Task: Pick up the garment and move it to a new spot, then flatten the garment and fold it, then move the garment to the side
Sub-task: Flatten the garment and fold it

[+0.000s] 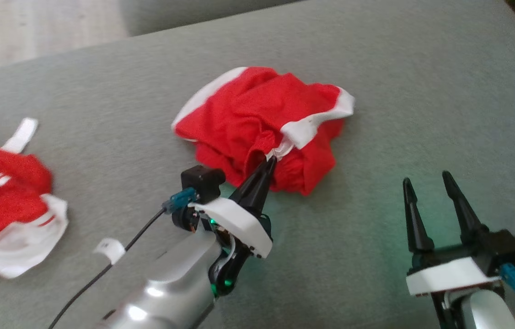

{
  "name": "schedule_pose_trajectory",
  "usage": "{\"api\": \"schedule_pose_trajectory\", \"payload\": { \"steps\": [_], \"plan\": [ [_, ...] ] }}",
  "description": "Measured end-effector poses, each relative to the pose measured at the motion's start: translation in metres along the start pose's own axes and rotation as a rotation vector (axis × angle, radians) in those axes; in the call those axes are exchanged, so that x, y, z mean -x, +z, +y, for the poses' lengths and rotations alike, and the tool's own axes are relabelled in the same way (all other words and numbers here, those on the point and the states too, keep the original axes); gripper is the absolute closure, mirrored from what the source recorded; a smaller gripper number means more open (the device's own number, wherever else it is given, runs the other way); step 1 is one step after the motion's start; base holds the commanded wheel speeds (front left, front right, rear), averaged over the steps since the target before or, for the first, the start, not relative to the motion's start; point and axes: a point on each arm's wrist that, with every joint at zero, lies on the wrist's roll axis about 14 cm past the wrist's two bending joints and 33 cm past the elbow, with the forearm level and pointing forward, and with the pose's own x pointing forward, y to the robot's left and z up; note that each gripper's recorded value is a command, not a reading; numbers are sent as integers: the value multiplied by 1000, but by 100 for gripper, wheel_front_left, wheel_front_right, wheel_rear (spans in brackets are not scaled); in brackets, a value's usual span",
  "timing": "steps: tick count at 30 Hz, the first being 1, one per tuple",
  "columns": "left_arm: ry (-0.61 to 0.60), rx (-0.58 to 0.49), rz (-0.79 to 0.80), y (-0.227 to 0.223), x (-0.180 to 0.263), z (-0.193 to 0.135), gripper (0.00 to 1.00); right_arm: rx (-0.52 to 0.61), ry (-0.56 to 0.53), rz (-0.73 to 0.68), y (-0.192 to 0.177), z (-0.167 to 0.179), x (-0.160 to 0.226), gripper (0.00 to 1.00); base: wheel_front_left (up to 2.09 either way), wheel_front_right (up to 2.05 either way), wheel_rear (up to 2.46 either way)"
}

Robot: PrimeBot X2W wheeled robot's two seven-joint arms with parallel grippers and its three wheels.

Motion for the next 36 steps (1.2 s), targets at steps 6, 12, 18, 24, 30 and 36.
{"api": "schedule_pose_trajectory", "payload": {
  "steps": [6, 12, 18, 24, 30, 36],
  "plan": [
    [127, -46, -99, 16, 47, 34, 100, -12, 72, 12, -5, 22, -4, 0, 0, 0, 0],
    [345, -135, -187, 36, 120, 88, 100, -20, 182, 3, -4, 57, -16, 0, 0, 0, 0],
    [521, -201, -285, 68, 178, 121, 100, -23, 277, 16, -8, 88, -25, 0, 0, 0, 0],
    [617, -202, -318, 76, 210, 141, 100, -17, 370, 86, -30, 117, -24, 0, 0, 0, 0],
    [654, -198, -321, 76, 219, 151, 100, -9, 500, 187, -60, 143, -9, 0, 0, 0, 0],
    [658, -201, -318, 74, 218, 152, 100, 16, 625, 259, -80, 161, 7, 0, 0, 0, 0]
  ]
}}
